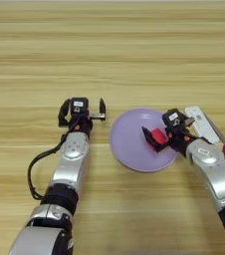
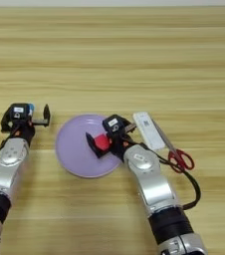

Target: Move the objects on the table

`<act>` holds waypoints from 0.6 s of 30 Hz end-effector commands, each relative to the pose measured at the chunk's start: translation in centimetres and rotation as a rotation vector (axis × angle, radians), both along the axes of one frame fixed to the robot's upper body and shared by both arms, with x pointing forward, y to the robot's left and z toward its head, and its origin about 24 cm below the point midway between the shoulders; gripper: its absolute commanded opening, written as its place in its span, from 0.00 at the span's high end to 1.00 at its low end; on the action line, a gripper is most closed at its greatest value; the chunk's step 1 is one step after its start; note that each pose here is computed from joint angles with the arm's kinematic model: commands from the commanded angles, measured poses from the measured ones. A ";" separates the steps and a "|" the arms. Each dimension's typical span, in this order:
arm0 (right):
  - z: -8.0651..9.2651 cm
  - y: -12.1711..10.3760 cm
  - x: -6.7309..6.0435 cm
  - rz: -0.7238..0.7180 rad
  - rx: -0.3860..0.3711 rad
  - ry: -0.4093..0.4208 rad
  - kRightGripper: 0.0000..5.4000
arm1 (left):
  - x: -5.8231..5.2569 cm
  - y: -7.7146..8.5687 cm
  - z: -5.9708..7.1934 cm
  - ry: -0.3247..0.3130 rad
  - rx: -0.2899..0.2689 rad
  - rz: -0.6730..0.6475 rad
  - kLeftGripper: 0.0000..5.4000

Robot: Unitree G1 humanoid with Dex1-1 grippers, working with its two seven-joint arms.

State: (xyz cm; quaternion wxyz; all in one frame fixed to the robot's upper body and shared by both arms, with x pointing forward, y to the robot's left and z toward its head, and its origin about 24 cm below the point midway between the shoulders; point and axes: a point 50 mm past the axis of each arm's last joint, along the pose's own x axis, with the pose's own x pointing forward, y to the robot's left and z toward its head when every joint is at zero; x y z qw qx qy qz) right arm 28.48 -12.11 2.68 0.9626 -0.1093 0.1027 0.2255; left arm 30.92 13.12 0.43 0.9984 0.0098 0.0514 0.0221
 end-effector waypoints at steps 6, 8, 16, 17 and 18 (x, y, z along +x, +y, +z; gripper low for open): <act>0.8 -3.4 2.0 -0.169 -0.022 -0.074 0.01 | -0.1 0.4 -0.2 0.016 0.017 0.011 0.00; 0.6 -4.3 2.3 -0.206 -0.058 -0.083 0.01 | 0.0 0.5 -0.2 0.020 0.024 0.014 0.00; -0.4 -7.6 2.9 -0.338 -0.133 -0.027 0.01 | -0.1 0.4 0.0 0.015 0.021 0.016 0.00; -0.7 -7.9 2.9 -0.340 -0.141 -0.005 0.01 | -0.1 0.4 0.0 0.014 0.020 0.016 0.00; -0.8 -8.1 2.9 -0.340 -0.148 0.004 0.01 | -0.1 0.4 0.0 0.014 0.020 0.017 0.00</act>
